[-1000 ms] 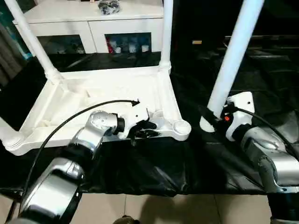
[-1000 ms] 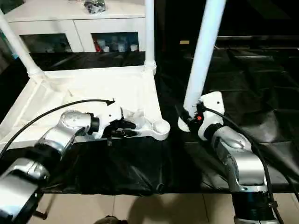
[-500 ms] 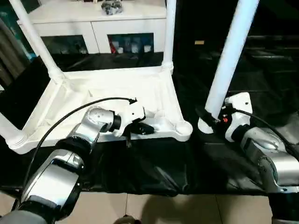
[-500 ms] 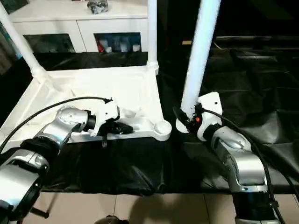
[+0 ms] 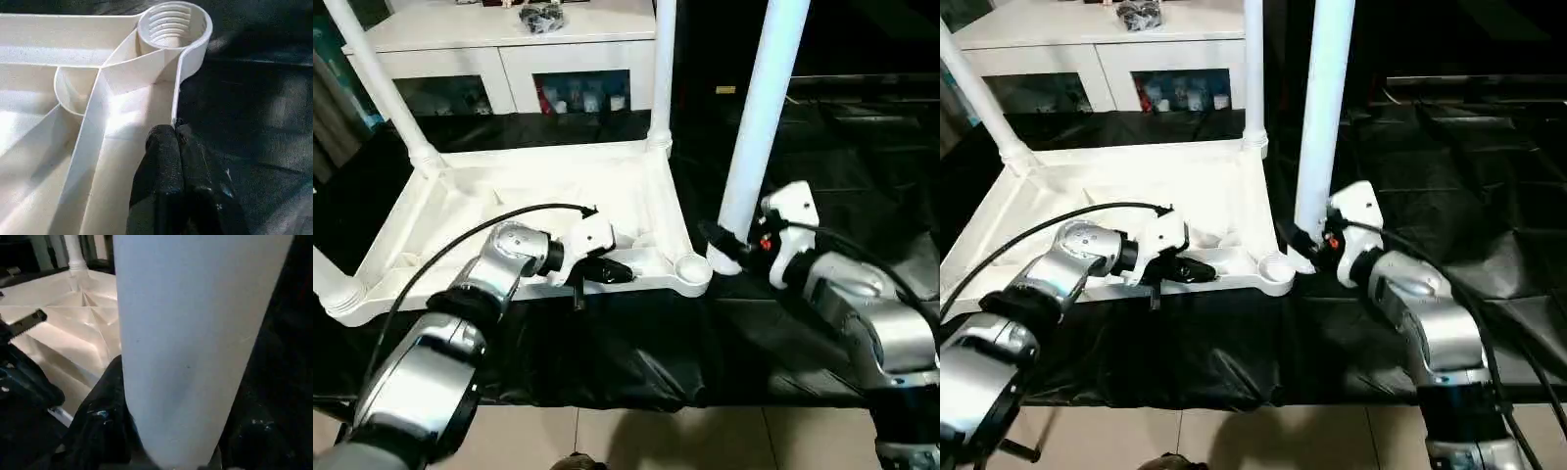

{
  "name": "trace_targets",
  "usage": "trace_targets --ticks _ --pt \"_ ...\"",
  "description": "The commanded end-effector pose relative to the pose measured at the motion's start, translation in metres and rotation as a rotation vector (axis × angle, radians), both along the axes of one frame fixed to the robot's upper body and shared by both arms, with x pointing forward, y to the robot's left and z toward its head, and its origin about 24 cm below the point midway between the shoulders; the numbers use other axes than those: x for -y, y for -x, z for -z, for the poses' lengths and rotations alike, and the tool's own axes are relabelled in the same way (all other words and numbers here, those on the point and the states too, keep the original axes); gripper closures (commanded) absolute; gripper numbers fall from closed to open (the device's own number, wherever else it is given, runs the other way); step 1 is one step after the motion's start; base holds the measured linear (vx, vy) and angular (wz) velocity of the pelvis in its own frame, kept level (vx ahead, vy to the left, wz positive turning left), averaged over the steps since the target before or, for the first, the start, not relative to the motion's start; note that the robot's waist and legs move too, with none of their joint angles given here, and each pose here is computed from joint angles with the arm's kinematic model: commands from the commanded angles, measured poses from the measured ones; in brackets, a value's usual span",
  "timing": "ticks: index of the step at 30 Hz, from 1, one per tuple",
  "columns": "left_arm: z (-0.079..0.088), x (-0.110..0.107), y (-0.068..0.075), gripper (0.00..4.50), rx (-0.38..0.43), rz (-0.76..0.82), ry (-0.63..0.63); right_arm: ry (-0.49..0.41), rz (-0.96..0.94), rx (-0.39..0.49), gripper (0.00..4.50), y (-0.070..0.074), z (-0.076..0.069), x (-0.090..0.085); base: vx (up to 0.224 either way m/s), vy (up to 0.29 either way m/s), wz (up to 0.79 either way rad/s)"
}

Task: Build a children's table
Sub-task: Insert table leg to table base

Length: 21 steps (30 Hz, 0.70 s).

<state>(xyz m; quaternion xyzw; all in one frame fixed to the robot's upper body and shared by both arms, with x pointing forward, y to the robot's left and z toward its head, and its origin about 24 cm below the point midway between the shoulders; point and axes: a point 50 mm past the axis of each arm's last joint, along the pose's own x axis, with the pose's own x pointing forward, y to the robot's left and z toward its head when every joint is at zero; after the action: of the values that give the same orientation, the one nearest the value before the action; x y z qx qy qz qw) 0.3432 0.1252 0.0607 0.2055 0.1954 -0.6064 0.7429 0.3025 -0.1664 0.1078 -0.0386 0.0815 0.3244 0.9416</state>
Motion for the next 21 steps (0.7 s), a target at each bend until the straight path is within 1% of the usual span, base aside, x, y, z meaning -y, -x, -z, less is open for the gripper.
trace_targets --ticks 1,2,3,5,6,7,8,9,12,14,18,21 --pt "0.017 -0.001 0.012 4.50 -0.070 0.043 -0.043 -0.009 -0.015 0.018 2.60 -0.003 -0.005 0.001 0.000 0.000 0.00" --pt "0.016 0.001 0.013 4.50 -0.059 0.055 -0.031 -0.009 -0.016 0.017 2.60 -0.003 -0.005 0.001 0.000 0.000 0.00" --pt "0.011 0.005 0.012 4.17 0.002 0.077 -0.001 -0.007 -0.016 0.017 2.60 -0.004 -0.005 0.002 0.000 0.000 0.00" --pt "0.008 0.007 0.009 4.08 0.033 0.061 0.019 -0.006 -0.016 0.018 2.60 -0.004 -0.004 0.001 0.000 0.000 0.00" --pt "0.008 0.007 0.009 4.08 0.033 0.060 0.020 -0.006 -0.017 0.018 2.60 -0.004 -0.004 0.001 0.000 0.000 0.00" --pt "0.007 0.007 0.009 3.88 0.031 0.056 0.025 -0.007 -0.018 0.018 2.60 -0.004 -0.004 0.001 0.000 0.000 0.00" --pt "0.006 0.007 0.008 3.73 0.040 0.058 0.025 -0.009 -0.020 0.019 2.60 -0.004 -0.004 0.000 0.000 0.000 0.00" --pt "0.004 0.007 0.008 3.73 0.061 0.062 0.025 -0.013 -0.022 0.020 2.60 -0.003 -0.005 0.000 0.000 0.000 0.00" --pt "0.003 0.006 0.007 3.60 0.046 0.084 0.026 -0.019 -0.020 0.020 2.60 -0.001 -0.003 0.001 0.000 0.000 0.00" --pt "0.003 0.005 0.006 3.35 0.047 0.091 0.017 -0.019 -0.017 0.017 2.60 0.000 -0.002 0.001 0.000 0.000 0.00" --pt "0.003 0.003 0.003 3.08 0.099 0.083 -0.028 -0.018 -0.013 0.013 2.60 0.001 -0.001 0.002 0.000 0.000 0.00" --pt "0.002 0.002 -0.002 3.02 0.122 0.042 -0.021 -0.020 -0.013 0.013 2.60 0.004 -0.001 0.002 0.000 0.000 0.00"
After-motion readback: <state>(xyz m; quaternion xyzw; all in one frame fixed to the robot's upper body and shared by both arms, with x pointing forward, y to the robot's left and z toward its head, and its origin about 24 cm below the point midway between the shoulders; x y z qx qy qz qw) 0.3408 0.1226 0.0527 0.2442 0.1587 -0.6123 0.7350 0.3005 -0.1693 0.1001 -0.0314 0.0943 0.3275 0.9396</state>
